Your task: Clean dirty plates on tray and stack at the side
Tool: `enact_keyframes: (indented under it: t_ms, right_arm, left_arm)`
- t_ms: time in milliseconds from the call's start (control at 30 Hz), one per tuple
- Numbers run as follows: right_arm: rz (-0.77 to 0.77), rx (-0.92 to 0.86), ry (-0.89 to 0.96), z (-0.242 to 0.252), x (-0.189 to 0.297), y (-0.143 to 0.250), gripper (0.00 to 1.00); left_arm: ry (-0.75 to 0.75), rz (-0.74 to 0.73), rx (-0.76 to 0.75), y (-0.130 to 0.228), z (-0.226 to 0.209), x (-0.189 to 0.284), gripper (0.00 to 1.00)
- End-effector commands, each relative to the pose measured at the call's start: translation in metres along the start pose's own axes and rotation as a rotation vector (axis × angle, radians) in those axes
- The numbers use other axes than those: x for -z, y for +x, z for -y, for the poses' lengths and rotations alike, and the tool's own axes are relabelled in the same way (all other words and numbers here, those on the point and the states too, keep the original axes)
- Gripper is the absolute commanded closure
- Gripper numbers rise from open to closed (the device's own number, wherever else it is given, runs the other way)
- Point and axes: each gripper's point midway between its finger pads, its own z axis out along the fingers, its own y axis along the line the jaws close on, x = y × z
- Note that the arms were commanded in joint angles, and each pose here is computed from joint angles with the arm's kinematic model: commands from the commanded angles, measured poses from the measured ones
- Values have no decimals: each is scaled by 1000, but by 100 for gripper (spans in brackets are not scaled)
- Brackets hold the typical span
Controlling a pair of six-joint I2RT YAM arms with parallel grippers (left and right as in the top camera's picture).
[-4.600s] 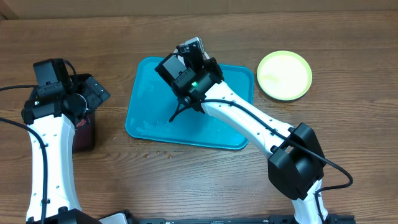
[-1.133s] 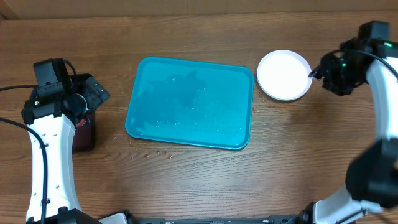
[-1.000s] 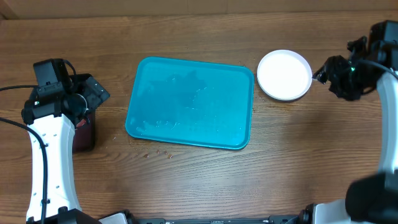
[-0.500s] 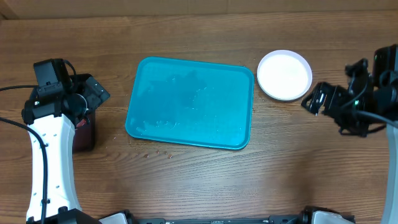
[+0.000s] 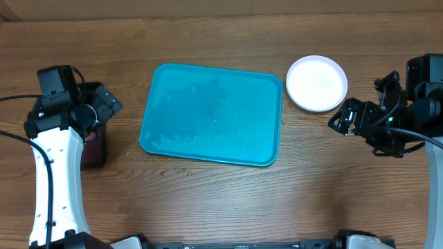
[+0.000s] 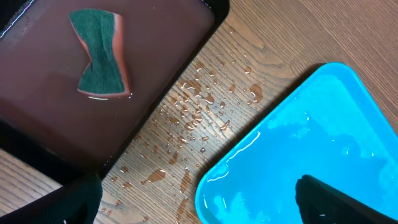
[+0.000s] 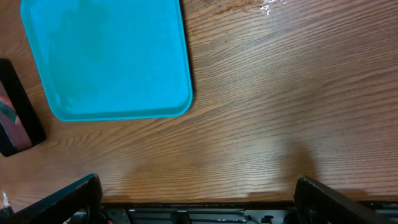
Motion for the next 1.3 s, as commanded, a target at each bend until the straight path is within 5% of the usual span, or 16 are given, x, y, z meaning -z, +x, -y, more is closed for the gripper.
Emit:
enact_keyframes:
  t_ms: [0,433,1033,1267]
  right_arm:
    - [0,6,-7,-2,0,2,0]
    - [-19,0,12,8,-13,11,0]
    - [541,328,-211,-15,-17,44,0]
    - [628,375,-248,-8,-21,68,0]
  left_arm:
    - [-10,-12,14,3,-2,-4,0]
    - [-10,-12,14,3,-2,-4,0]
    - [-10,-12,14,3,-2,-4,0]
    - [-10,-12,14,3,-2,-4,0]
